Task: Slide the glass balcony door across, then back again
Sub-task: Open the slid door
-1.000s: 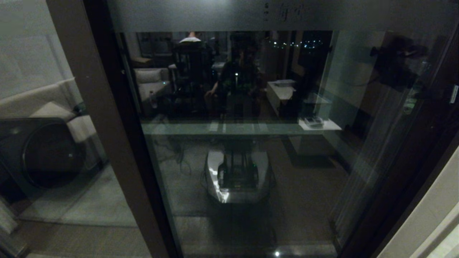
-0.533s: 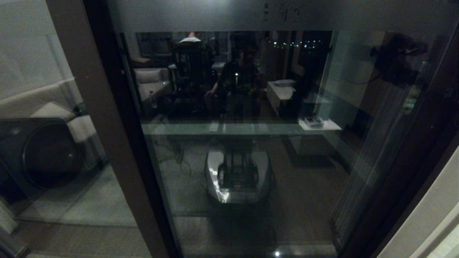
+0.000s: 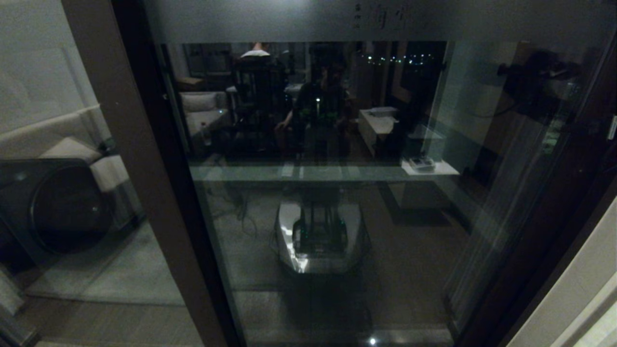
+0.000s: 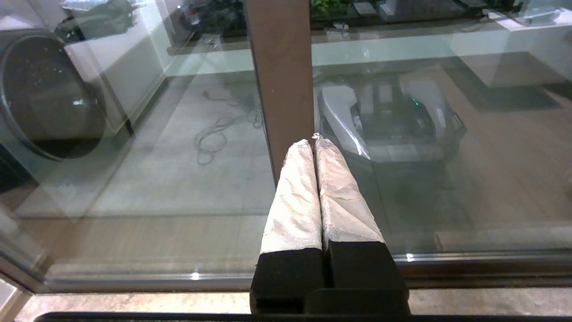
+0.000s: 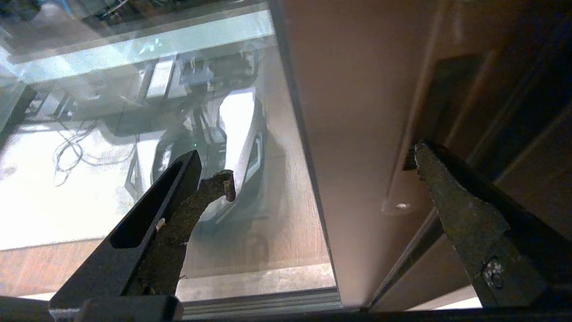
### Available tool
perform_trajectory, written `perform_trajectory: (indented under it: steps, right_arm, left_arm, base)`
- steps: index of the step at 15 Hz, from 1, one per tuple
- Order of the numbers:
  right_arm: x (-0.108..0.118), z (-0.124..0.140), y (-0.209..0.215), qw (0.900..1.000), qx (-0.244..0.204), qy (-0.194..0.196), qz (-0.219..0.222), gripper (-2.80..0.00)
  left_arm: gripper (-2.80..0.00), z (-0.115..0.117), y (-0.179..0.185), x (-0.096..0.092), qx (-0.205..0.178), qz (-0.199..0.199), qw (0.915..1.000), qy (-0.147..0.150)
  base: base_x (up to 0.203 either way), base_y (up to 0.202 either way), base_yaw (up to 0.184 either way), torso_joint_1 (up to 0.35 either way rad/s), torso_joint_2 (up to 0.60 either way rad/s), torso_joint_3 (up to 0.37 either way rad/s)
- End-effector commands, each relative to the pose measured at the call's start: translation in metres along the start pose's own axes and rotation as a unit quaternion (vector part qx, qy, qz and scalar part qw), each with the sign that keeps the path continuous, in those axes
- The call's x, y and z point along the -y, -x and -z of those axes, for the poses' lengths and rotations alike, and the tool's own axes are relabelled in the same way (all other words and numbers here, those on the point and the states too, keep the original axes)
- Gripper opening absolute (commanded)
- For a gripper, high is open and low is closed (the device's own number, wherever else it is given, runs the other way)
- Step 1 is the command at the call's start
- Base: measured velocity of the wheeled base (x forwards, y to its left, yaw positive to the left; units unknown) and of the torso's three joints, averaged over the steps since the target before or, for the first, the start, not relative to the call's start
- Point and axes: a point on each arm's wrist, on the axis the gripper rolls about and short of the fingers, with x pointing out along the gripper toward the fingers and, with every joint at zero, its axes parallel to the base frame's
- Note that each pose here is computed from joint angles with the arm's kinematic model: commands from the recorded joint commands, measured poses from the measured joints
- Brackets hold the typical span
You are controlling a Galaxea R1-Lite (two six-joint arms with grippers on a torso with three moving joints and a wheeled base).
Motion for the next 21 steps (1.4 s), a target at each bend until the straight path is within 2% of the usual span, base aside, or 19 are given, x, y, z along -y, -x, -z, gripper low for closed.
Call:
perform_trajectory:
  steps: [1,15,21]
  right_arm:
    - [0.001,0.001,-0.001,1.0,-0.002,0.0,-0.001,0.0]
    - [0.008,0.008,-0.018,1.0,-0.001,-0.003,-0.004,0.0]
    - [-0.01,0.008,-0.023,0.999,0.01,-0.016,-0.025,0.0]
  left_arm:
    - [-2.8,0.0,0.0,0.0,0.0,0.0,1.0,0.0]
    - [-2.8,0.0,0.0,0.0,0.0,0.0,1.0,0.0]
    - [-2.8,0.0,0.0,0.0,0.0,0.0,1.0,0.0]
  base:
    - [0.0,0.0,0.0,0.0,0.0,0.0]
    - [0.0,0.0,0.0,0.0,0.0,0.0]
    - [0.0,0.0,0.0,0.0,0.0,0.0]
